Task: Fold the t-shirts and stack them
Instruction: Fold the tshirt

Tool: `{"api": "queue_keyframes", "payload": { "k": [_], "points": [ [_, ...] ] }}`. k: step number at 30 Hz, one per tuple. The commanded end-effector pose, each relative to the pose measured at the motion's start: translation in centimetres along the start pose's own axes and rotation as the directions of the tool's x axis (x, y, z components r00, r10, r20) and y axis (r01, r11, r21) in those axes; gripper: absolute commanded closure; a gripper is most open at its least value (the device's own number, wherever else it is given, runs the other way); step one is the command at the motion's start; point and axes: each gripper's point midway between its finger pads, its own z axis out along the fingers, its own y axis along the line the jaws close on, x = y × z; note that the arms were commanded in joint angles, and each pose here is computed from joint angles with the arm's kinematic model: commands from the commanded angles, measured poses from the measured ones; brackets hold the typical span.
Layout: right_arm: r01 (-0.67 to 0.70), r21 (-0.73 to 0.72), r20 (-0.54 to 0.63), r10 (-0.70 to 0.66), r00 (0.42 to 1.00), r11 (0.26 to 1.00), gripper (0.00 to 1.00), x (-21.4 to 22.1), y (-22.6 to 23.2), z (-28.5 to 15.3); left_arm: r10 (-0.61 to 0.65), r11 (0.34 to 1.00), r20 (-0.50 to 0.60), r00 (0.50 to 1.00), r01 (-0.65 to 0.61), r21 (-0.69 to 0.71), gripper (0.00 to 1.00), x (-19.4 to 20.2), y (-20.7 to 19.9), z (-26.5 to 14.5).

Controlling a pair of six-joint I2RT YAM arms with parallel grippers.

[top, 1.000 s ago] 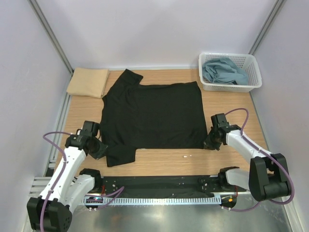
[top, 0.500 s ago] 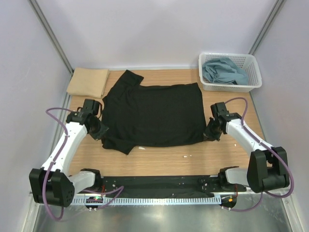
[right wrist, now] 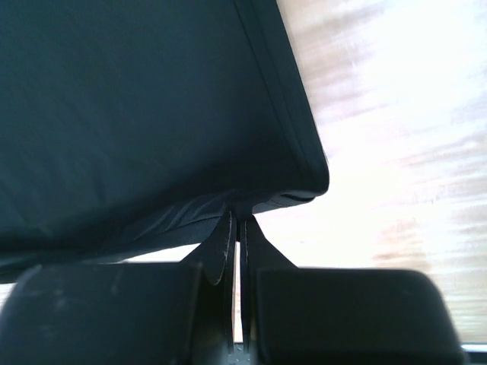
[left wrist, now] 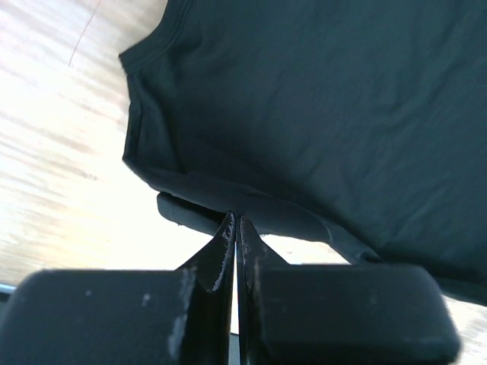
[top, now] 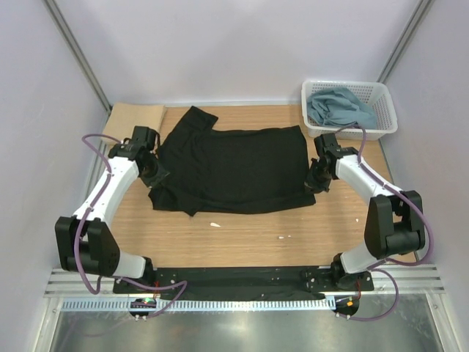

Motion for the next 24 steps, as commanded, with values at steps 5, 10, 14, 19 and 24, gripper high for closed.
{"api": "queue_keyframes", "payload": {
  "k": [5, 10, 14, 19, 24],
  "points": [
    [0.037, -0.008, 0.078, -0.037, 0.996, 0.999, 0.99, -4.4, 1.3, -1.2, 0.035, 0.998, 0.108, 0.994, -0.04, 0.042, 1.0, -4.1, -2.3, -1.0],
    [0.031, -0.028, 0.078, -0.028, 0.997, 0.999, 0.99, -5.9, 1.5, -0.6, 0.039, 0.998, 0.103, 0.994, -0.045, 0.053, 1.0, -4.8, -3.3, -0.3],
    [0.038, -0.05, 0.074, -0.034, 0.997, 0.998, 0.99, -6.7, 2.2, 0.2, 0.047, 0.998, 0.1, 0.994, -0.051, 0.042, 1.0, -5.2, -3.7, 0.4],
    [0.035, -0.038, 0.065, -0.032, 0.997, 0.999, 0.99, -7.5, 2.2, 0.9, 0.055, 0.998, 0.105, 0.993, -0.058, 0.034, 1.0, -5.9, -3.9, 0.9],
    [0.019, -0.027, 0.066, -0.017, 0.998, 0.999, 0.99, -7.7, 1.8, 1.1, 0.063, 0.997, 0.124, 0.99, -0.068, 0.037, 1.0, -7.2, -4.5, 0.9]
  ]
}}
